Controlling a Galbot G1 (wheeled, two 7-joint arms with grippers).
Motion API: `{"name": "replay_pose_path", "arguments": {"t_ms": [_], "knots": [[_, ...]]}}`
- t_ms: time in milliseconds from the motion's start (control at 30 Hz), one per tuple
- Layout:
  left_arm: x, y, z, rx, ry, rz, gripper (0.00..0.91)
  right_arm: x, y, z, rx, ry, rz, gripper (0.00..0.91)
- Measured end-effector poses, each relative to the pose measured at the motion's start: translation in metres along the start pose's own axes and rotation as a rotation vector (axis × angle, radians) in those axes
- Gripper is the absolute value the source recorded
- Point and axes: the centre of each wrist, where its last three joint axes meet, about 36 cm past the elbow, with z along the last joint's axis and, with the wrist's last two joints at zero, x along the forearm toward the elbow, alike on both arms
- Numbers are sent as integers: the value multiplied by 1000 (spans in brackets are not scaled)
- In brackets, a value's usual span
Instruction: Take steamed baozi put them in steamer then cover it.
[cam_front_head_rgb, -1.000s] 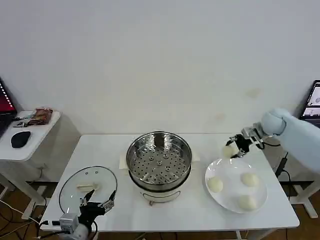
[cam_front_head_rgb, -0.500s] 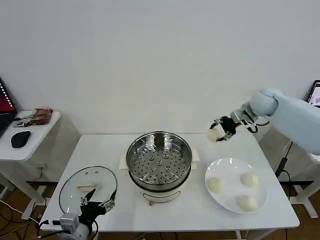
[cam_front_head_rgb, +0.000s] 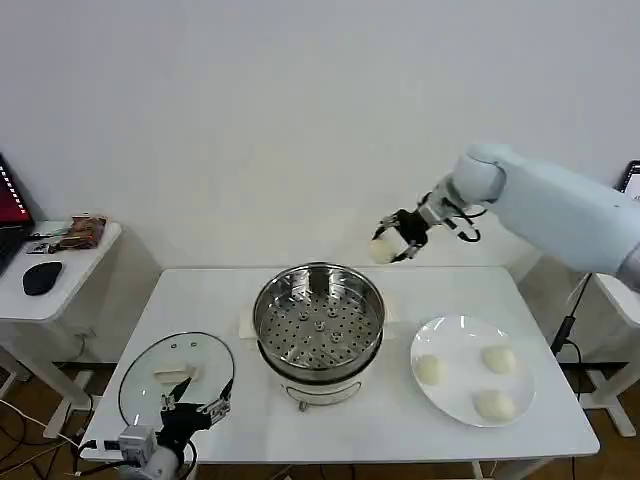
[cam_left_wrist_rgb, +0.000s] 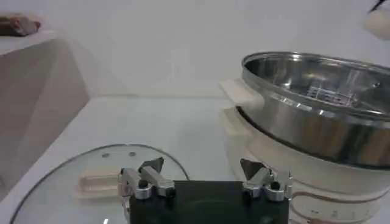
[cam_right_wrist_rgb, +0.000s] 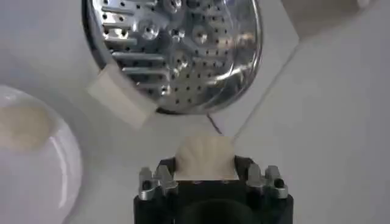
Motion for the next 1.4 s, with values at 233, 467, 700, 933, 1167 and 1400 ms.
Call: {"name": "replay_pose_path", "arguments": {"t_ms": [233, 467, 700, 933, 1167, 1400], "knots": [[3, -2, -2, -1, -3, 7, 907, -20, -23, -18, 126, -49, -10, 665], [4, -2, -3, 0, -6, 8, 907, -38, -37, -37, 252, -87, -41, 665], [5, -4, -5, 2, -11, 14, 907, -55, -44, -46, 358, -106, -71, 665], [7, -5, -7, 4, -17, 17, 907, -72, -45, -50, 438, -109, -102, 665], [7, -5, -7, 5, -16, 17, 907, -90, -42, -52, 485, -106, -131, 665], [7, -5, -8, 4, -20, 19, 907, -108, -40, -57, 514, -113, -149, 665]]}}
